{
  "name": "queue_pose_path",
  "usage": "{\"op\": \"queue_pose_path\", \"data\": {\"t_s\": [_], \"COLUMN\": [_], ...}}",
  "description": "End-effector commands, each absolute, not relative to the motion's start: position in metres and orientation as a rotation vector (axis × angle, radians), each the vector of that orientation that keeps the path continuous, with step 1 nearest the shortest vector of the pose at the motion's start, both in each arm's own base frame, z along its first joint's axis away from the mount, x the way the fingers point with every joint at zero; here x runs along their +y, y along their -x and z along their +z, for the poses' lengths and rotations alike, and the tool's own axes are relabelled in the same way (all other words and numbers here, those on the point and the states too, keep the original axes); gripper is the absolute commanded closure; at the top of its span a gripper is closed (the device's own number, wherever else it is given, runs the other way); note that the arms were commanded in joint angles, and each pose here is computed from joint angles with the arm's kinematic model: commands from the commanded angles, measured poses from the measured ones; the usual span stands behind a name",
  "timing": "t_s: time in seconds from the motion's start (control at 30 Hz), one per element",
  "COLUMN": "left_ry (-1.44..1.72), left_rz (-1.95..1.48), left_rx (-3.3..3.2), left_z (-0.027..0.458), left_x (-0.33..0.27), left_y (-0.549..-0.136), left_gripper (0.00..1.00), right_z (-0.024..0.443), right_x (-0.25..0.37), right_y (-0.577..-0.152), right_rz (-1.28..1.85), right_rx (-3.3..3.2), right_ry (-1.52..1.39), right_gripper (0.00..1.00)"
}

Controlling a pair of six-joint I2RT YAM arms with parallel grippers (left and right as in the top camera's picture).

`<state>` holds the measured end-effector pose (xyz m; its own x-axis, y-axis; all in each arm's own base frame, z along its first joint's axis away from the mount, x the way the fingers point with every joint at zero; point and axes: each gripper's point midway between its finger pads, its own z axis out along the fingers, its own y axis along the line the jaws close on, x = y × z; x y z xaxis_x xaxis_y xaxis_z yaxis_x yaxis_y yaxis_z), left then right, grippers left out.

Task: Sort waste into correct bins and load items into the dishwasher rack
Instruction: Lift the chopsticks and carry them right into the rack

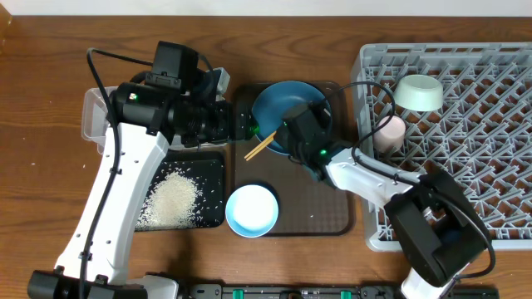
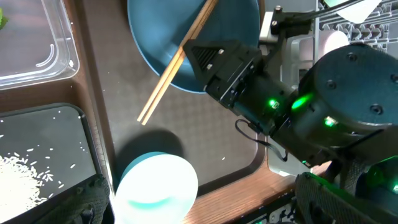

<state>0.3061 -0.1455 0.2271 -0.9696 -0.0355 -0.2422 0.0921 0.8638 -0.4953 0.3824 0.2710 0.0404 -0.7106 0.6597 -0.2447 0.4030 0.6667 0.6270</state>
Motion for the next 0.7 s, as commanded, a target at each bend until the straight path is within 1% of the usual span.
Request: {"op": "queue_pose_path", "data": {"t_s": [0.0, 0.1, 0.17, 0.23, 0.27, 0.3, 0.37, 0.43, 0.53, 0.57, 0.67], "left_ry": [-0.045, -0.045, -0.045, -0.046, -0.045, -0.045, -0.045, -0.045, -0.045, -0.045, -0.045], "left_rz": [-0.744, -0.744, -0.744, -0.744, -0.744, -0.744, -0.744, -0.744, -0.744, -0.744, -0.744], "left_rx": [2.801, 2.801, 2.801, 2.801, 2.801, 2.801, 2.801, 2.801, 2.801, 2.801, 2.801], "left_z": [0.224, 0.224, 0.224, 0.224, 0.224, 0.224, 0.224, 0.224, 0.224, 0.224, 0.224], "left_x": [-0.143, -0.143, -0.143, -0.143, -0.143, -0.143, -0.143, -0.143, -0.143, -0.143, -0.143], "left_y": [-0.306, -0.306, -0.306, -0.306, -0.306, -0.306, -0.306, -0.306, -0.306, -0.306, -0.306], "left_gripper": [0.02, 0.02, 0.02, 0.02, 0.02, 0.02, 0.02, 0.02, 0.02, 0.02, 0.02], "right_z": [0.033, 0.027, 0.023, 0.023, 0.024, 0.026, 0.029, 0.032, 0.043, 0.048, 0.068], "right_x": [0.273, 0.274, 0.274, 0.273, 0.274, 0.275, 0.275, 0.276, 0.277, 0.277, 0.277], "right_y": [-0.380, -0.382, -0.382, -0.381, -0.382, -0.383, -0.384, -0.384, -0.386, -0.387, -0.389], "right_rz": [0.739, 0.738, 0.731, 0.727, 0.729, 0.731, 0.731, 0.726, 0.719, 0.715, 0.713], "right_rx": [2.426, 2.424, 2.429, 2.432, 2.430, 2.428, 2.425, 2.426, 2.418, 2.413, 2.387], "right_ry": [-0.852, -0.852, -0.854, -0.847, -0.831, -0.818, -0.784, -0.743, -0.646, -0.607, -0.505], "right_gripper": [0.69, 0.69, 0.75, 0.85, 0.87, 0.87, 0.83, 0.82, 0.83, 0.85, 0.97]}}
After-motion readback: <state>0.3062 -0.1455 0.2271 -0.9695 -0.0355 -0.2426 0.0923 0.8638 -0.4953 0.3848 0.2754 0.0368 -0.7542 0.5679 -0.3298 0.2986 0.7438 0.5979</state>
